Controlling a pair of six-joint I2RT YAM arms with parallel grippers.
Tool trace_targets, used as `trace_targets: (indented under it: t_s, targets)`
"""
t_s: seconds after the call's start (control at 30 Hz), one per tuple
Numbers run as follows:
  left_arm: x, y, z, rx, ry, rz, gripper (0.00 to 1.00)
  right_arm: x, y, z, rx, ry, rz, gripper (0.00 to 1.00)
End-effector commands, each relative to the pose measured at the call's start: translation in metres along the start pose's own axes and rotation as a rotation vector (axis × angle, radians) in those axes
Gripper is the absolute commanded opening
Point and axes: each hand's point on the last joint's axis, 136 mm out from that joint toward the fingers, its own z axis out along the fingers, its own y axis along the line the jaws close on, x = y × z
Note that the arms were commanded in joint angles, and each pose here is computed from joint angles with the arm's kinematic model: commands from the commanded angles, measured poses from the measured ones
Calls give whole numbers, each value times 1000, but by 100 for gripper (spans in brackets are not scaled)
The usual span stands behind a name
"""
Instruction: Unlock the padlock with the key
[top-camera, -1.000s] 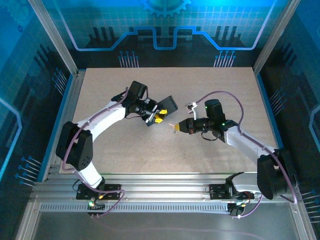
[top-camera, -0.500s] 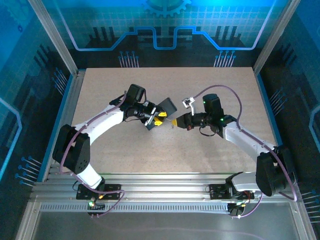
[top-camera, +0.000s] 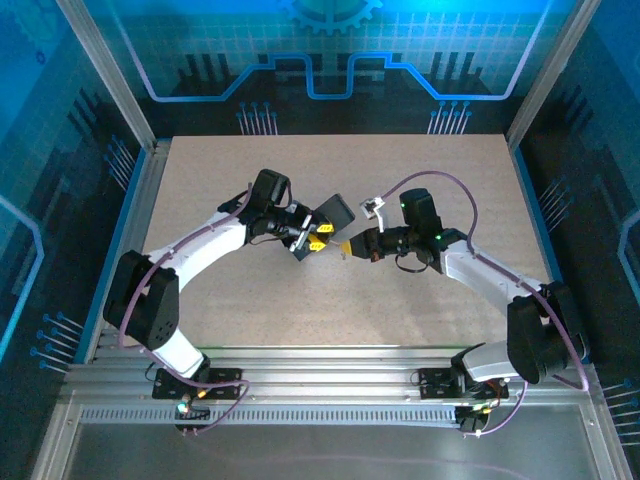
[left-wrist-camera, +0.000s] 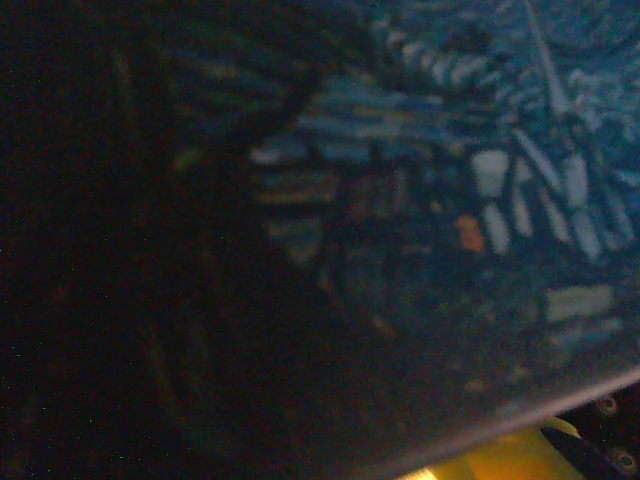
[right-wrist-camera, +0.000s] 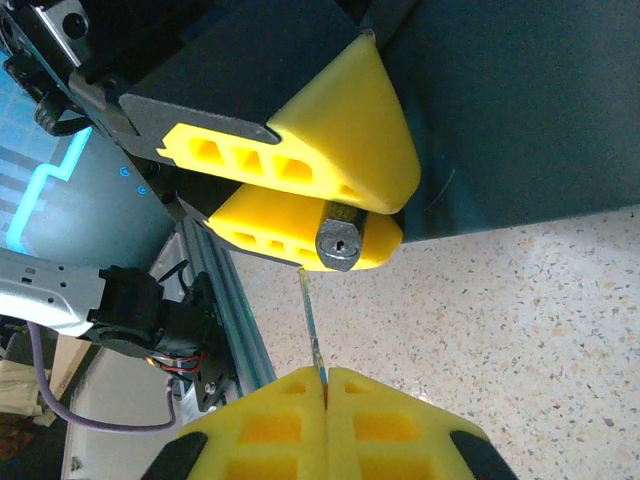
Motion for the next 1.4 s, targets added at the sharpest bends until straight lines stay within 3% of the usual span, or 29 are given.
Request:
trace_targets:
  t_s: [0.0,1.37]
  targets:
    - [14,-21,-15,82,25,57,0,-5,1,4,9,-4,-18,0]
    - [11,-19,-17,73,-1,60,0,-25,5,24,-34,-28,91,0]
